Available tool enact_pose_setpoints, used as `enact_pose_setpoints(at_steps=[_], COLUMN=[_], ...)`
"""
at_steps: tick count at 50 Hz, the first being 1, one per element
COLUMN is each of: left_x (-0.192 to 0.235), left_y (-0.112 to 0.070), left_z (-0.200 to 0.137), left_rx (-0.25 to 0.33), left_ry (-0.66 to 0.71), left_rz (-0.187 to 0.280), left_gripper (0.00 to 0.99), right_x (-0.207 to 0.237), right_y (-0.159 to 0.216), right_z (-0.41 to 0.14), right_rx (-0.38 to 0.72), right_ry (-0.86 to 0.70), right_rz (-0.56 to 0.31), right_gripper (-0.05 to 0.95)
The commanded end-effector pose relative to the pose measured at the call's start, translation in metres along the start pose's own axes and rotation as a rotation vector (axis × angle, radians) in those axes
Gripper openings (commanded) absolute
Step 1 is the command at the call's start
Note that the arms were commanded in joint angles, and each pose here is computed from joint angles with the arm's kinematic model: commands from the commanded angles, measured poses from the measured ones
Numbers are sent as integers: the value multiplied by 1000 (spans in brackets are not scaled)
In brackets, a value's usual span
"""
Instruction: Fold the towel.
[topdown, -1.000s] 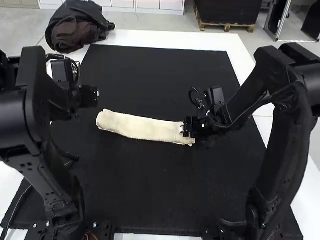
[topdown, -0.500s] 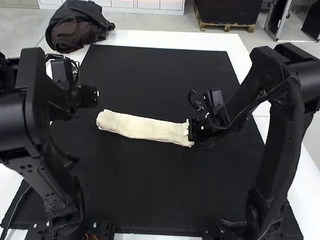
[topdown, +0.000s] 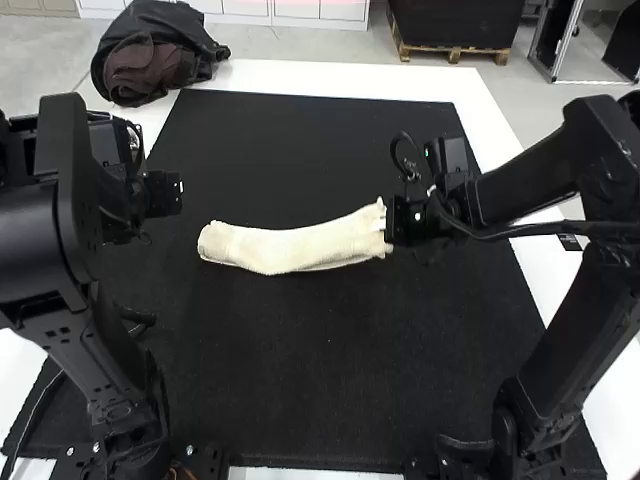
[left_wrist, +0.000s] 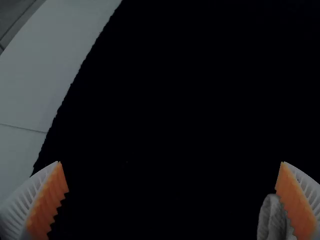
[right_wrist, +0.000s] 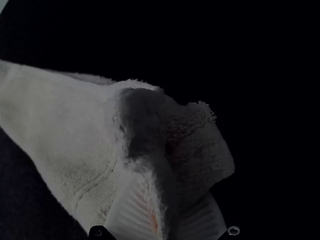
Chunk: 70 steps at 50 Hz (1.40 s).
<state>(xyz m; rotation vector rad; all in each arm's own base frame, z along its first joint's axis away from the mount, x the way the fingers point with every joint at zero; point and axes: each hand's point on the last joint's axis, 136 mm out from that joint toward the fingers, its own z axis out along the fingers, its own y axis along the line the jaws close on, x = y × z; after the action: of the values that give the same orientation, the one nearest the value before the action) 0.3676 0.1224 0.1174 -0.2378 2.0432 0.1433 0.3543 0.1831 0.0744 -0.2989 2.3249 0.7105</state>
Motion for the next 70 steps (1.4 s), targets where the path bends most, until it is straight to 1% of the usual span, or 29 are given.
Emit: enact_pose_setpoints(at_steps=[1, 8, 14, 22, 28, 36, 40, 52, 61, 70], left_x=[-16, -17, -16, -13, -9, -7, -6, 7, 11, 11], left_y=[3, 3, 4, 4, 4, 4, 7, 7, 7, 7], left_z=[-2, -2, -1, -1, -1, -1, -2, -2, -3, -3], left_rx=[-8, -7, -10, -11, -12, -13, -32, -33, -37, -37], left_ry=[-38, -39, -38, -32, -24, -24, -26, 0, -9, -7], left_rz=[-3, -2, -3, -4, -8, -10, -10, -13, -12, -17], left_gripper=[972, 972, 972, 972, 972, 972, 972, 972, 972, 972], right_x=[-17, -9, -2, 3, -1, -5, -8, -13, -16, -19], right_y=[23, 47, 62, 85, 100, 122, 131, 165, 192, 209], right_z=[-2, 8, 18, 33, 43, 55, 61, 76, 88, 100], right_rx=[-59, -101, -131, -175, -205, -240, -256, -308, -348, -373], right_ry=[-28, 5, 29, 46, 41, 49, 50, 58, 61, 63], right_rz=[2, -16, -7, -32, -35, -64, -76, -93, -108, -114], right_gripper=[-23, -23, -23, -23, -23, -23, -23, -23, -23, -23])
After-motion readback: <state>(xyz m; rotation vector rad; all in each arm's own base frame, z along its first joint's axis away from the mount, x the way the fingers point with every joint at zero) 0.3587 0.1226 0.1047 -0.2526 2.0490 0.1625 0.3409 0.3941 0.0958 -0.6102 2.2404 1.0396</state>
